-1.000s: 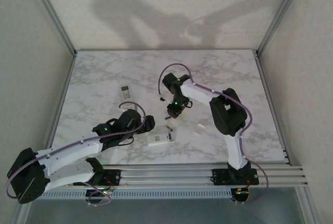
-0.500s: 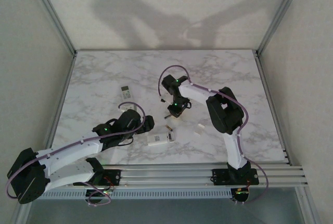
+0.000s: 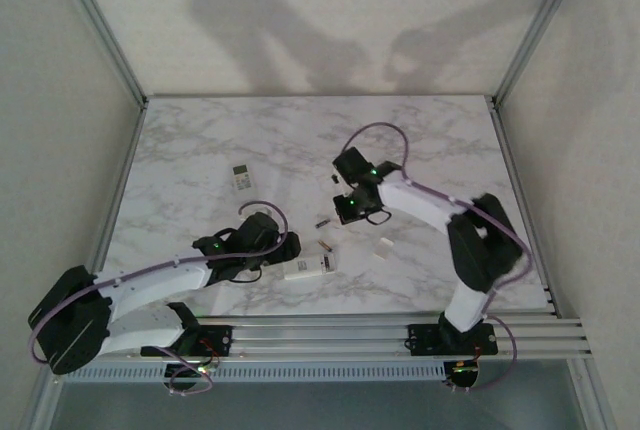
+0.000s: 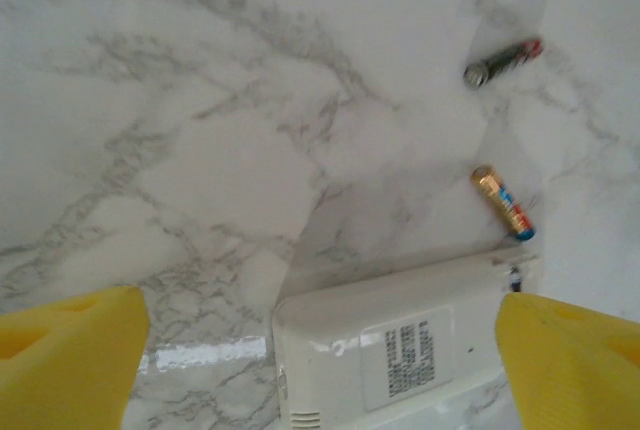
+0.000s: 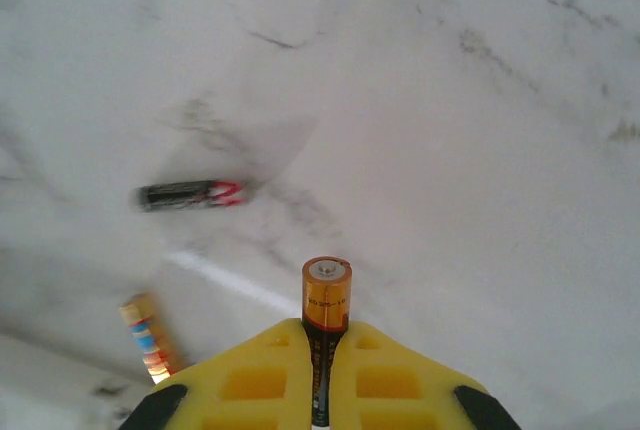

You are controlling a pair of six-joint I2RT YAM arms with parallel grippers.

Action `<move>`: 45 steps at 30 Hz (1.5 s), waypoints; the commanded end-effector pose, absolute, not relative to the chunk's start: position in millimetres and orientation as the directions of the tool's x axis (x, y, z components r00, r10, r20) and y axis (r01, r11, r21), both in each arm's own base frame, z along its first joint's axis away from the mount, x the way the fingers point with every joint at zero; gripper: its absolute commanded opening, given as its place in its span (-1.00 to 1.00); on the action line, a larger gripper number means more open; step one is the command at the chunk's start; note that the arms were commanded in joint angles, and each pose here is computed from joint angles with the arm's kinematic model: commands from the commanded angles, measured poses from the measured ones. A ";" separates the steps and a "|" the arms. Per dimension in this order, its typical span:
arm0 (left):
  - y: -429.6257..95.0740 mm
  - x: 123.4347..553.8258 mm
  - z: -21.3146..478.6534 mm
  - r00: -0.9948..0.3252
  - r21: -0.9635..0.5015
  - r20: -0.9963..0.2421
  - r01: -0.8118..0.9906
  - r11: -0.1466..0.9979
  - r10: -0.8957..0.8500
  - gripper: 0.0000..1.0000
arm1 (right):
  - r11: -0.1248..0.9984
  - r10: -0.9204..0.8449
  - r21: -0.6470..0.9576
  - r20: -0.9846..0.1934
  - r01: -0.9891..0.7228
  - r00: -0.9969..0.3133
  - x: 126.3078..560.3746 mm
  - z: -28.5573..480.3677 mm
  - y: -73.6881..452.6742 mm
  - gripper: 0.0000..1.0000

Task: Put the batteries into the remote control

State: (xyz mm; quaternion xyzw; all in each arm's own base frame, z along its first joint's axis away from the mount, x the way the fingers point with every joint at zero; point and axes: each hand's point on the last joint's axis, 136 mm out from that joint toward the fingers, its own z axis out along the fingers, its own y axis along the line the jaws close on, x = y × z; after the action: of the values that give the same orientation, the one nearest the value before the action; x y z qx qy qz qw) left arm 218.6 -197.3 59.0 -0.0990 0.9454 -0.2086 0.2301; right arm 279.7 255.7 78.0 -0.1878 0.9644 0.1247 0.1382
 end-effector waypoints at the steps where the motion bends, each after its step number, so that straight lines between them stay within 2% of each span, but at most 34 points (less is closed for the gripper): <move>1: -208.4 208.9 46.4 -0.908 -0.485 -0.316 -0.095 0.869 -0.275 0.70 | 0.888 -0.106 0.399 -0.302 -0.227 -0.947 248.1 84.3 288.7 -0.80; 8: -221.0 199.6 28.8 -0.941 -0.504 -0.237 -0.095 0.859 -0.243 0.42 | 0.906 -0.159 0.321 -0.344 -0.276 -0.925 211.0 71.0 296.1 -0.80; 13: -221.0 197.3 21.4 -0.949 -0.486 -0.216 -0.101 0.868 -0.231 0.29 | 0.921 -0.145 0.301 -0.328 -0.248 -0.934 200.2 51.3 292.6 -0.79; 33: -226.8 193.2 13.3 -0.958 -0.485 -0.194 -0.093 0.869 -0.210 0.19 | 0.933 -0.185 0.244 -0.308 -0.265 -0.933 187.0 27.9 288.8 -0.70; 45: -227.6 193.0 12.0 -0.959 -0.481 -0.193 -0.092 0.872 -0.208 0.18 | 0.931 -0.215 0.224 -0.297 -0.287 -0.930 182.1 24.0 290.2 -0.50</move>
State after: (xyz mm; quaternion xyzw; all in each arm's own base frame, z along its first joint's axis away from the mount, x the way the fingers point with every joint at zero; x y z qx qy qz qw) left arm 201.7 -209.7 20.7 -0.0933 0.9614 -0.2117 0.1493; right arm 186.0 295.8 31.4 -0.1272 0.9699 0.1532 0.1400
